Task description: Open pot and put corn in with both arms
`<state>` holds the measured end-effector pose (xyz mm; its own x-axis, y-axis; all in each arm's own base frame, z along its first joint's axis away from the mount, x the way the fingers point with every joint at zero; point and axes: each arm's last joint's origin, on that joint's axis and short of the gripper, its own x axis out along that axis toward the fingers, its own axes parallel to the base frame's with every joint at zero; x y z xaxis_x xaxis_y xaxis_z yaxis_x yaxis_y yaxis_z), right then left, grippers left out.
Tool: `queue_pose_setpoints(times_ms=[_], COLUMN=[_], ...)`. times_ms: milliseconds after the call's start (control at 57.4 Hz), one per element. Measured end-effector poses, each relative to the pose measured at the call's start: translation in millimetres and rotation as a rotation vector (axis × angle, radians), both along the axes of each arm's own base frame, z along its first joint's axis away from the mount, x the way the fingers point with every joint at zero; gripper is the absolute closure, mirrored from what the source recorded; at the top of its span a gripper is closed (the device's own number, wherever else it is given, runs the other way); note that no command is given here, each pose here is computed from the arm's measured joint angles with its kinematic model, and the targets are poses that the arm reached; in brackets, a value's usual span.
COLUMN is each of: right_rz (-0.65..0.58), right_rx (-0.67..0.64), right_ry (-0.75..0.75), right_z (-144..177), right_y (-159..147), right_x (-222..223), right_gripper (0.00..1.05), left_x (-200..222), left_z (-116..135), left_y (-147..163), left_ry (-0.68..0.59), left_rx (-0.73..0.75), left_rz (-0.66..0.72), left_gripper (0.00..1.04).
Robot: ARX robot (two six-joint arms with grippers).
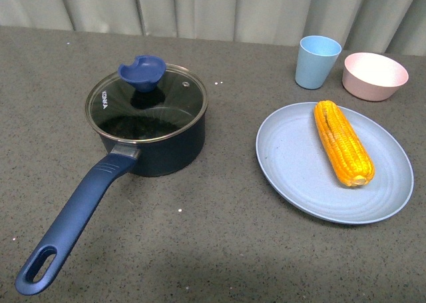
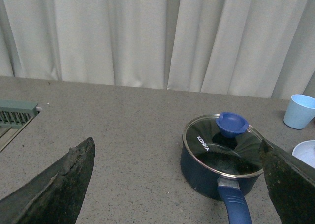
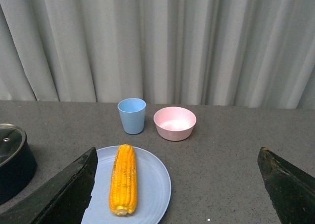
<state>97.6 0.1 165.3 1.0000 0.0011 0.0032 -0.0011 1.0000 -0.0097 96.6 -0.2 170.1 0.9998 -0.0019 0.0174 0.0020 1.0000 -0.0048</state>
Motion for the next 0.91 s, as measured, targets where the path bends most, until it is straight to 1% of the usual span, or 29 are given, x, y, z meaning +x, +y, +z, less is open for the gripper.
queue_pose_setpoints(times_ms=[906], right_rz=[0.000], right_rx=[0.000], right_ry=[0.000], right_z=[0.0], right_y=[0.0], right_x=[0.0], right_gripper=[0.09], left_x=[0.0], left_z=[0.0], left_y=[0.0], left_ry=[0.000], left_rx=[0.000], left_rz=[0.000], left_gripper=[0.07])
